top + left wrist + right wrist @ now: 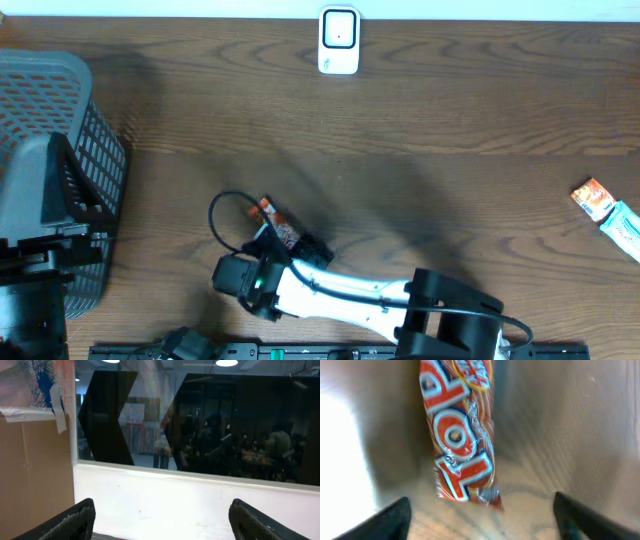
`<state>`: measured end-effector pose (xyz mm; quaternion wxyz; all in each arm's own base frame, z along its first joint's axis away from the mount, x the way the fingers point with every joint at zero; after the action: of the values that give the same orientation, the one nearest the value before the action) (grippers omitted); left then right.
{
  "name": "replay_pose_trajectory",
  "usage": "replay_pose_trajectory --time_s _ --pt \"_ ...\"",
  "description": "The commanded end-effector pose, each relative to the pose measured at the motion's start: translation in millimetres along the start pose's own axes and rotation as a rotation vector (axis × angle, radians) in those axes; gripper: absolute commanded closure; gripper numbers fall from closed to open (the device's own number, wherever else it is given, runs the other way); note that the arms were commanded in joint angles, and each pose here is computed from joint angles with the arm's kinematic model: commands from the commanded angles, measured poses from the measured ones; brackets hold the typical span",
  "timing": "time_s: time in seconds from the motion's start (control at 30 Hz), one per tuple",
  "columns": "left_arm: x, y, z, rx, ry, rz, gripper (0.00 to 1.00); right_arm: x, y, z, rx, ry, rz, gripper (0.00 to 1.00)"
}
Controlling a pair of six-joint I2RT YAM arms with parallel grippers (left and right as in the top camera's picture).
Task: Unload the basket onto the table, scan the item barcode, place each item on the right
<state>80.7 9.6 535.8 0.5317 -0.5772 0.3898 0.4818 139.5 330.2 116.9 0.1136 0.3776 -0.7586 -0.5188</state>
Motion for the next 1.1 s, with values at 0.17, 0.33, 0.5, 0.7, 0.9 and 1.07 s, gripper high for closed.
replay_pose_trajectory --time_s 0.17,0.33,0.5,0.7,0.9,1.07 --pt "0 1 0 0.001 0.010 -0.003 0.14 -18 -10 -23 -0.122 -0.147 0.056 0.01" --pt "0 1 0 0.001 0.010 -0.003 0.14 -33 -30 -45 -0.420 -0.252 0.187 0.01" --pt "0 1 0 0.001 0.010 -0.003 0.14 -47 -41 -73 -0.801 -0.304 0.245 0.01" --pt "0 1 0 0.001 0.010 -0.003 0.14 -39 -59 -107 -0.990 -0.350 0.289 0.01" --pt "0 1 0 0.001 0.010 -0.003 0.14 -7 -82 -89 -1.150 -0.364 0.320 0.01" --pt "0 1 0 0.001 0.010 -0.003 0.14 17 -98 -75 -1.205 -0.389 0.325 0.16"
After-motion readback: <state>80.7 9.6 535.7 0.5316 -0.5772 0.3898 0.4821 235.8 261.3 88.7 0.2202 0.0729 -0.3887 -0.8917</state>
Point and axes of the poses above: each gripper's point midway between its finger pads, its own y axis back along the fingers, its own z axis along the line the jaws close on, x = y × z, the point moved 9 cm from there along y, back along the fingers, and after that the axes turned 7 degrees about -y, right-handed, at the moved point
